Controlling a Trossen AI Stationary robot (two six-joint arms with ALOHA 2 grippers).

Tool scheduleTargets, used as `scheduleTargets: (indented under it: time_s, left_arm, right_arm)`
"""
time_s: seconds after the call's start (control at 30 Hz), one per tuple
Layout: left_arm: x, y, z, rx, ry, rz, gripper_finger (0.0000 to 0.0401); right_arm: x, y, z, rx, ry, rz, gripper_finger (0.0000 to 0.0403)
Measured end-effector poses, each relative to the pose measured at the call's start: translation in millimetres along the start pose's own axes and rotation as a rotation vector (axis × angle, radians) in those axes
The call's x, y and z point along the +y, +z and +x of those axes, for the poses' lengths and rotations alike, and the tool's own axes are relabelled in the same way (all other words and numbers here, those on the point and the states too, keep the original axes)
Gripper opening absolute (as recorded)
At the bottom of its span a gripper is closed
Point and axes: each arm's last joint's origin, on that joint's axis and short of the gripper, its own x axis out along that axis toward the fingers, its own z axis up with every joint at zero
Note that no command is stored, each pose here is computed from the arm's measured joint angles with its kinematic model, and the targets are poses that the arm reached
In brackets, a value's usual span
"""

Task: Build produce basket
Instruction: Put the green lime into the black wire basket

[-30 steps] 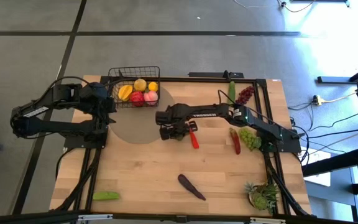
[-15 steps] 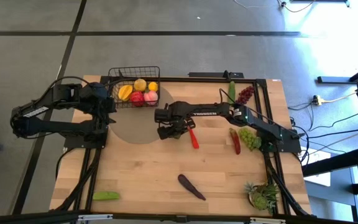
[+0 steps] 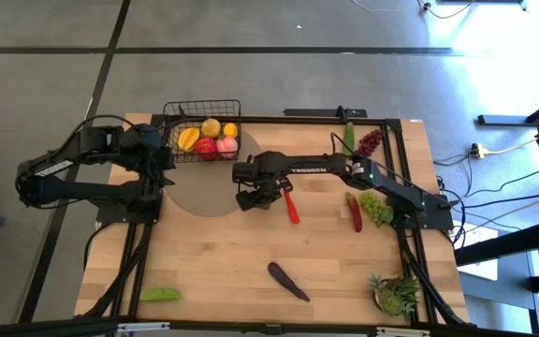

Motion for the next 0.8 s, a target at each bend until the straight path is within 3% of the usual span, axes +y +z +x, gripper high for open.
scheduleTargets:
  time_s: [0.4,0.53,0.8]
  left_arm:
    - [0,0,0,-0.001,0.0,0.004,0.0225]
    - [1,2,0,-0.015,0.033,0.075,0.0225]
    - [2,2,0,-0.016,0.049,0.078,0.0225]
  right_arm:
    - [1,-6,-17,-0.048,-0.013,-0.095,0.0162]
    - [0,-9,-25,-0.051,-0.011,-0.119,0.0162]
    - [15,-16,-70,-0.199,0.02,-0.232,0.0163]
